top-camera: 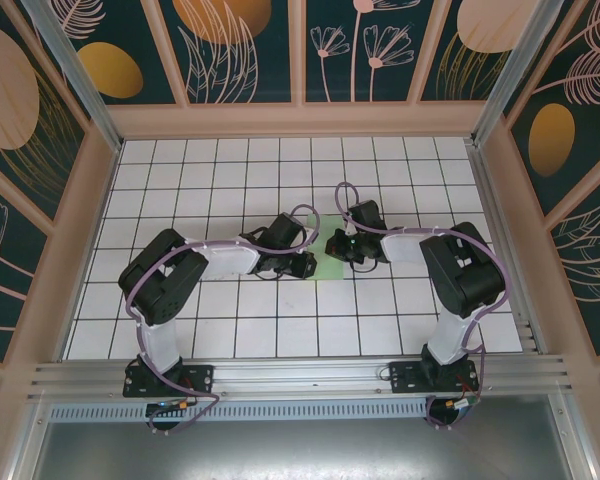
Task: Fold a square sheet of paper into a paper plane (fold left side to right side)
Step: Fold the triangle a second time at the center of the table.
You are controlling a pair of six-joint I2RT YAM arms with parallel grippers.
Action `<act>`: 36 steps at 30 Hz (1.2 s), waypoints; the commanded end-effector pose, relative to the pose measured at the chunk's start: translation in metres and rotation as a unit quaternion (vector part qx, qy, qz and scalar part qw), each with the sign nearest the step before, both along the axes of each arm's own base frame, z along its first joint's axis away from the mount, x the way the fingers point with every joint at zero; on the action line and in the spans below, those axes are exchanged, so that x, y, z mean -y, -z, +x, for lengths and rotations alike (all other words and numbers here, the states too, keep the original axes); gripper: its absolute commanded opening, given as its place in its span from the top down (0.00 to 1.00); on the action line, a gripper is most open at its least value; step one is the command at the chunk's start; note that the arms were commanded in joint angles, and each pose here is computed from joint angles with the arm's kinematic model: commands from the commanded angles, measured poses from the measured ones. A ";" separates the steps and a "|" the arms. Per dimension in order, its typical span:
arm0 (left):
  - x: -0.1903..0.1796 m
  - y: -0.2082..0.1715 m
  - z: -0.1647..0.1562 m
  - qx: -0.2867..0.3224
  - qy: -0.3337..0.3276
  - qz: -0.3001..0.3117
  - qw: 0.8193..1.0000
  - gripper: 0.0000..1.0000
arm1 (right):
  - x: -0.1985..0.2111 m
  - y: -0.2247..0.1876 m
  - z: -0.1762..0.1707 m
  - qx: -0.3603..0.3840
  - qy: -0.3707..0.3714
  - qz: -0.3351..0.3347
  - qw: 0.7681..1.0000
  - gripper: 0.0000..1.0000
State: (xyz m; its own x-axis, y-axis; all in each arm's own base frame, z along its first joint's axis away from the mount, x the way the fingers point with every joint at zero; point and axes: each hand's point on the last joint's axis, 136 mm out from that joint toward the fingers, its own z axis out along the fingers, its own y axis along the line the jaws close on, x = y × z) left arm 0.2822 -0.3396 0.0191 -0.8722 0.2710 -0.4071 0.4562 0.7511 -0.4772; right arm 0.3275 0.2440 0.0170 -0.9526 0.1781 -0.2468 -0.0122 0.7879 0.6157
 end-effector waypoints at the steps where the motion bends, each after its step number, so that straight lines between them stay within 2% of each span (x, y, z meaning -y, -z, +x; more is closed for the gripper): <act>1: -0.008 0.015 -0.005 -0.009 0.003 0.017 1.000 0.88 | 0.011 0.011 -0.015 -0.022 -0.006 -0.038 0.999 0.98; 9: -0.023 0.029 -0.012 -0.015 -0.002 0.050 0.999 0.89 | 0.018 -0.029 -0.021 0.022 0.001 -0.031 0.999 0.98; 17: -0.025 0.036 -0.012 -0.017 -0.006 0.056 0.998 0.91 | -0.008 -0.035 -0.031 0.024 -0.014 0.003 1.000 0.98; 28: -0.031 0.043 -0.013 -0.019 -0.014 0.069 0.997 0.92 | -0.033 -0.015 -0.029 0.004 -0.039 -0.002 0.999 0.98; 36: -0.033 0.044 -0.013 -0.020 -0.018 0.075 0.997 0.92 | -0.017 0.007 -0.040 -0.022 -0.037 -0.047 0.998 0.98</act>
